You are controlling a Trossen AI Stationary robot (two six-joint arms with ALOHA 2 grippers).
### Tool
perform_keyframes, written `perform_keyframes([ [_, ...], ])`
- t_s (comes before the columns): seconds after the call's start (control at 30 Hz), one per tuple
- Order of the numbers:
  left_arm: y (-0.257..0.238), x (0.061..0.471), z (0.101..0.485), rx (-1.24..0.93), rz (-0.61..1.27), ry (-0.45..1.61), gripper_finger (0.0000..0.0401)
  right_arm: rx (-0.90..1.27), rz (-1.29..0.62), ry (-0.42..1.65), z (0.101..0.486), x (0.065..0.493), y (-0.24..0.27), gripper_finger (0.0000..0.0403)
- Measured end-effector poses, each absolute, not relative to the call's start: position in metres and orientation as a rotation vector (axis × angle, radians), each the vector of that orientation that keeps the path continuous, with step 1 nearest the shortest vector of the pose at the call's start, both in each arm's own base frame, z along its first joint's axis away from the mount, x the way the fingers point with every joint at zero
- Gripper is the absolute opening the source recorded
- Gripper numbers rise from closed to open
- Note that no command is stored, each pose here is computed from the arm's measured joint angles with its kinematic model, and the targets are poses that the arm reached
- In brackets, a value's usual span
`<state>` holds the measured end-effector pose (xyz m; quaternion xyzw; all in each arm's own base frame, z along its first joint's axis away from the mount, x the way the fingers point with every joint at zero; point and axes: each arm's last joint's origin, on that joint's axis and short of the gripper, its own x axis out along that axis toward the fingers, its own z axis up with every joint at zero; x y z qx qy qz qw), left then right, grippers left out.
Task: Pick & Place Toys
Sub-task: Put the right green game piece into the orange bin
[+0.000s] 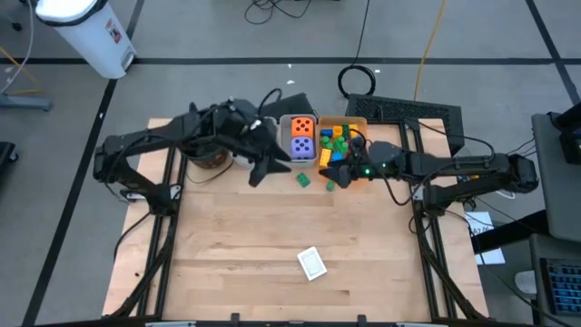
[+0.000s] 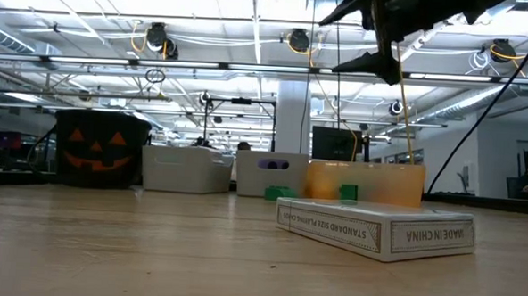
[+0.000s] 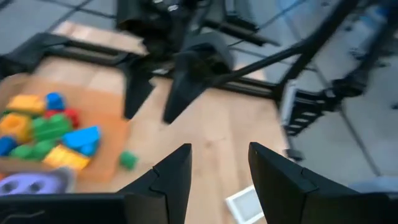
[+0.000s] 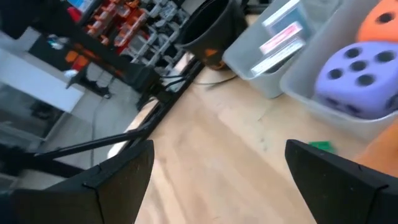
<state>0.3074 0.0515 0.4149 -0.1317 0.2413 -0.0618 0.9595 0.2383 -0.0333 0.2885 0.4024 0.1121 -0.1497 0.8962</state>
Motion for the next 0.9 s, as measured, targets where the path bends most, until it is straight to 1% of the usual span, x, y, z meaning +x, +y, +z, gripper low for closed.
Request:
perform_keyframes([
  [0.13, 0.04, 0.31, 0.417, -0.264, -0.226, 0.472, 0.0166, 0.865, -0.233, 0.186, 0.292, 0.242, -0.019, 0.0357],
  [0.23, 0.036, 0.31, 0.417, -0.247, -0.215, 0.471, 0.0165, 0.898, -0.158, 0.118, 0.29, 0.243, -0.009, 0.0357],
  [0.33, 0.036, 0.315, 0.414, -0.268, -0.217, 0.42, 0.0161, 0.928, -0.104, 0.031, 0.289, 0.243, 0.002, 0.0357],
  [0.43, 0.035, 0.315, 0.403, -0.316, -0.23, 0.334, 0.0159, 0.93, -0.045, -0.021, 0.286, 0.241, 0.011, 0.0357],
  [0.5, 0.035, 0.315, 0.396, -0.356, -0.235, 0.233, 0.0159, 0.933, -0.011, -0.038, 0.287, 0.24, 0.016, 0.0357],
  [0.67, 0.032, 0.318, 0.37, -0.551, -0.22, 0.047, 0.0159, 0.912, 0.027, -0.026, 0.287, 0.239, 0.024, 0.0357],
  [0.73, 0.026, 0.317, 0.372, -0.605, -0.272, -0.067, 0.0159, 0.897, 0.04, -0.028, 0.288, 0.239, 0.026, 0.0357],
  [0.8, 0.018, 0.315, 0.379, -0.629, -0.327, -0.161, 0.0159, 0.866, 0.097, -0.02, 0.289, 0.239, 0.028, 0.0357],
  [0.9, 0.006, 0.313, 0.387, -0.669, -0.334, -0.238, 0.0159, 0.841, 0.199, -0.01, 0.292, 0.238, 0.03, 0.0357],
])
